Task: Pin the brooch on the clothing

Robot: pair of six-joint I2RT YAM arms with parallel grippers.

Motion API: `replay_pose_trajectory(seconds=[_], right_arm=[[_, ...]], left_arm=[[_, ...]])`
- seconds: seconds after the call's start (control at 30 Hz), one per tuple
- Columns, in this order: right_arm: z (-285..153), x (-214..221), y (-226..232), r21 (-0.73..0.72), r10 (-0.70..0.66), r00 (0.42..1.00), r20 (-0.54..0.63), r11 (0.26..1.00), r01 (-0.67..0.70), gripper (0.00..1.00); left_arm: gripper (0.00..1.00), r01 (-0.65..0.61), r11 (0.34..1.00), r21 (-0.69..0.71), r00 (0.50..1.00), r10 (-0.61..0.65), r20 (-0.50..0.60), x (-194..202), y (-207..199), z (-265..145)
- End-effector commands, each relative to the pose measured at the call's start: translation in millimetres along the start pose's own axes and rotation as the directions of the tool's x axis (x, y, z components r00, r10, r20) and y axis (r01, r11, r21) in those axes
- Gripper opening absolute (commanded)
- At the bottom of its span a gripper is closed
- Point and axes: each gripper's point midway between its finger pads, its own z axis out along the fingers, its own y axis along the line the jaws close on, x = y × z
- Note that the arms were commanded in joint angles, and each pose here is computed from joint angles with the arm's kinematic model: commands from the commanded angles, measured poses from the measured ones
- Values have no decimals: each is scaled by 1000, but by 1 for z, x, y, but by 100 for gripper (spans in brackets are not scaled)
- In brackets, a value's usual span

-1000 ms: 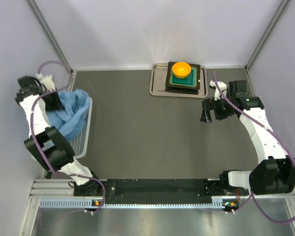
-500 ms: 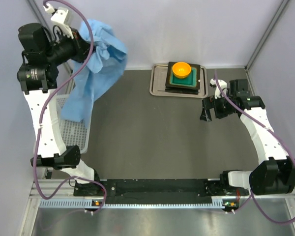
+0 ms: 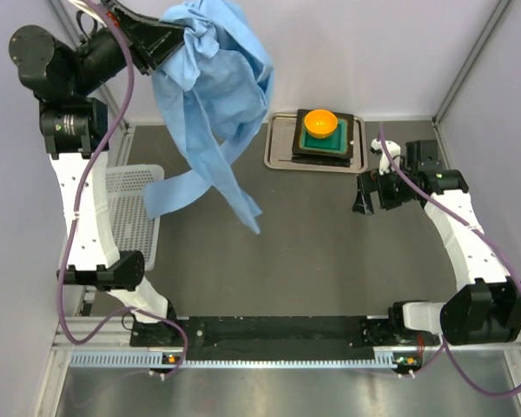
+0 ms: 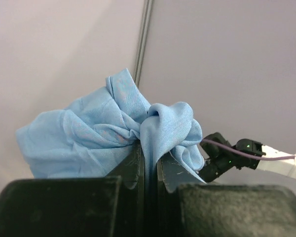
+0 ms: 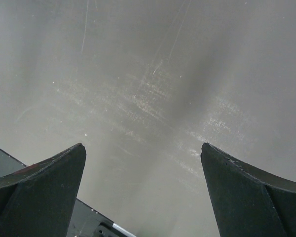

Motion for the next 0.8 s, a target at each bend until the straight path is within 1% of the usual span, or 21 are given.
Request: replay_pose_trajectory(seconds=[0.0, 0.03, 0.1, 0.13, 0.17, 0.23, 0.27, 0.33, 0.4, 0.43, 0.47, 0.57, 0.67, 0.7, 0.77], right_arm=[[-11, -24, 7, -26, -18, 998, 65, 999, 20, 99], [-11, -26, 6, -26, -18, 997, 68, 999, 20, 99], [-12, -26, 7, -27, -19, 998, 66, 999, 20, 99], [-11, -24, 8, -33, -18, 998, 62, 999, 20, 99], [-10, -24, 8, -37, -15, 998, 61, 999, 18, 99], [-9, -23, 11, -58, -16, 998, 57, 998, 20, 99], [-8, -23, 12, -61, -18, 998, 58, 998, 21, 99], [-8, -21, 12, -65, -18, 998, 53, 998, 22, 99], [-7, -21, 11, -65, -15, 999, 50, 998, 18, 99], [-6, -21, 12, -70, -16, 999, 49, 997, 19, 99], [-5, -21, 12, -72, -13, 999, 45, 997, 16, 99], [-5, -20, 10, -65, -14, 999, 42, 998, 16, 99], [-7, -19, 8, -49, -19, 999, 47, 999, 21, 99], [-10, -19, 10, -52, -12, 998, 54, 999, 15, 99], [-13, -20, 12, -82, 10, 997, 71, 997, -4, 99]], left_arm=[[0, -127, 980, 154, 983, 103, 152, -42, -57, 7], [0, -93, 979, 179, 988, 68, 140, -35, -60, 12], [0, -78, 975, 209, 990, 50, 135, -29, -68, 18], [0, -76, 965, 252, 989, 41, 141, -26, -87, 22], [0, -33, 964, 262, 994, 4, 111, -10, -83, 30], [0, 1, 945, 326, 998, -24, 65, 17, -101, 40], [0, 11, 941, 338, 998, -33, 61, 21, -105, 43], [0, 11, 934, 357, 996, -43, 83, 21, -117, 54], [0, -19, 921, 388, 996, -17, 91, 19, -133, 67], [0, -84, 895, 437, 992, 33, 122, 17, -154, 77], [0, -67, 896, 438, 994, 24, 103, 23, -158, 83], [0, -101, 857, 506, 991, 41, 128, 33, -184, 94], [0, -84, 855, 512, 991, 19, 132, 38, -190, 97], [0, -93, 862, 498, 987, 14, 160, 33, -189, 98], [0, -47, 877, 478, 993, -11, 118, 49, -184, 100]])
